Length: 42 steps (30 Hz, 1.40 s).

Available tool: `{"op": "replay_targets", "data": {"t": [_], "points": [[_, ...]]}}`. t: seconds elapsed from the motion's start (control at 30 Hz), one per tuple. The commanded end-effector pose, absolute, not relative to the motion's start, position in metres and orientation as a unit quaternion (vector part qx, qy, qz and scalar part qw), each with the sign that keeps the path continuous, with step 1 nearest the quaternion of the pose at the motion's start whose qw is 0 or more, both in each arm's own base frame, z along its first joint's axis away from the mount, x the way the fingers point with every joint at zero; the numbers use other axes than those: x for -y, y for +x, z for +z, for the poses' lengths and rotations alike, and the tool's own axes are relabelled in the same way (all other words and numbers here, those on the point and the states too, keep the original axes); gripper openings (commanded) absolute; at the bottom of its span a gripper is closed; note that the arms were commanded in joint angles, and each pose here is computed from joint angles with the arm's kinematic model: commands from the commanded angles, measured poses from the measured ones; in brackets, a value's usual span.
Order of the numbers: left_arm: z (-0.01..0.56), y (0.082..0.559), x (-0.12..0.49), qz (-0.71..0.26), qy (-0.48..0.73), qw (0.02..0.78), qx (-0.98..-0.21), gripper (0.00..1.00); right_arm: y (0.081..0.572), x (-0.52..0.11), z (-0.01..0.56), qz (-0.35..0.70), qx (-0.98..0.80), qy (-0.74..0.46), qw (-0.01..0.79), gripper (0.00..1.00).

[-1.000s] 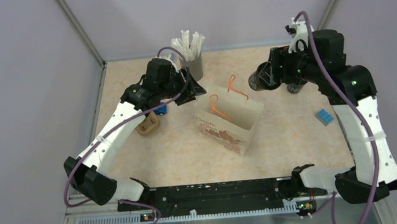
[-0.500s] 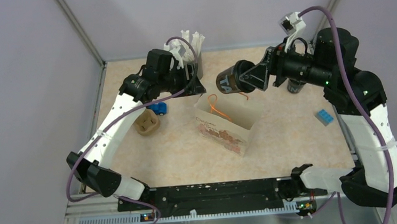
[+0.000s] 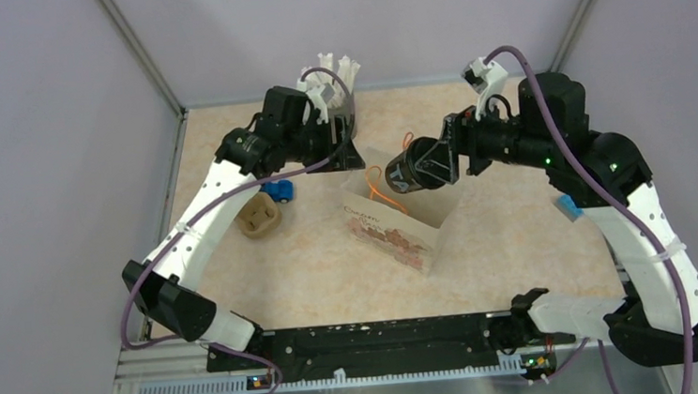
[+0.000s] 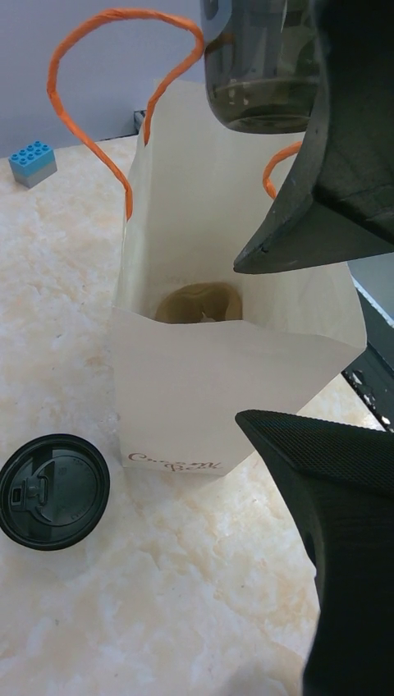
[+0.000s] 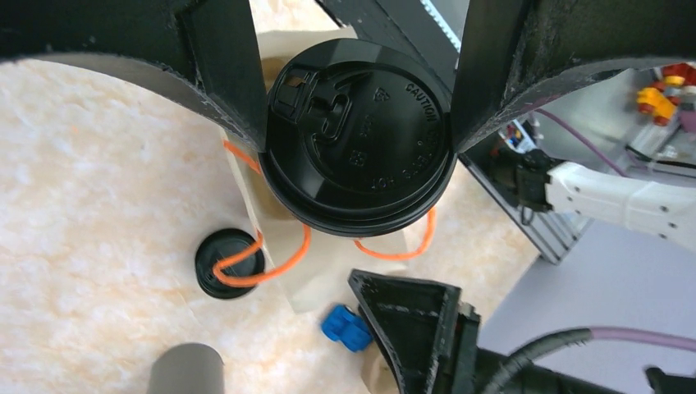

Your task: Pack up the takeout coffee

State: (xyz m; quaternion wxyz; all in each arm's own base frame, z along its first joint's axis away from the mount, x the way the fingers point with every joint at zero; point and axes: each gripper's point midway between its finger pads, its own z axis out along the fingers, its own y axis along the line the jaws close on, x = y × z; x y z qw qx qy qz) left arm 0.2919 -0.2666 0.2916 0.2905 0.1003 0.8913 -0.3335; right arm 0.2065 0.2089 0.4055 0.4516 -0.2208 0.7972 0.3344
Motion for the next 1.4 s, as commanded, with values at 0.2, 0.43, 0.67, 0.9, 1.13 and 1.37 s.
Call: {"op": "replay_targets", "data": {"t": [0.2, 0.43, 0.67, 0.9, 1.13, 1.37], "points": [[0.303, 0.306, 0.279, -0.348, 0.124, 0.301, -0.879, 0.68, 0.205, -0.207, 0.364, 0.231, -0.816, -0.286, 0.447, 0.66], [0.293, 0.31, 0.293, -0.366, 0.144, 0.277, -0.877, 0.45, 0.22, -0.194, 0.349, 0.147, -0.826, -0.302, 0.453, 0.66], [0.324, 0.296, 0.33, -0.497, 0.122, 0.25, -0.822, 0.11, 0.225, -0.156, 0.343, 0.061, -0.844, -0.27, 0.46, 0.67], [0.342, 0.305, 0.353, -0.569, 0.133, 0.284, -0.76, 0.0, 0.231, -0.125, 0.359, 0.001, -0.837, -0.232, 0.496, 0.68], [0.333, 0.305, 0.355, -0.56, 0.194, 0.314, -0.742, 0.01, 0.219, -0.16, 0.342, 0.081, -0.793, -0.332, 0.504, 0.67], [0.318, 0.28, 0.343, -0.567, 0.208, 0.306, -0.736, 0.15, 0.194, -0.179, 0.313, 0.138, -0.782, -0.398, 0.458, 0.65]]}}
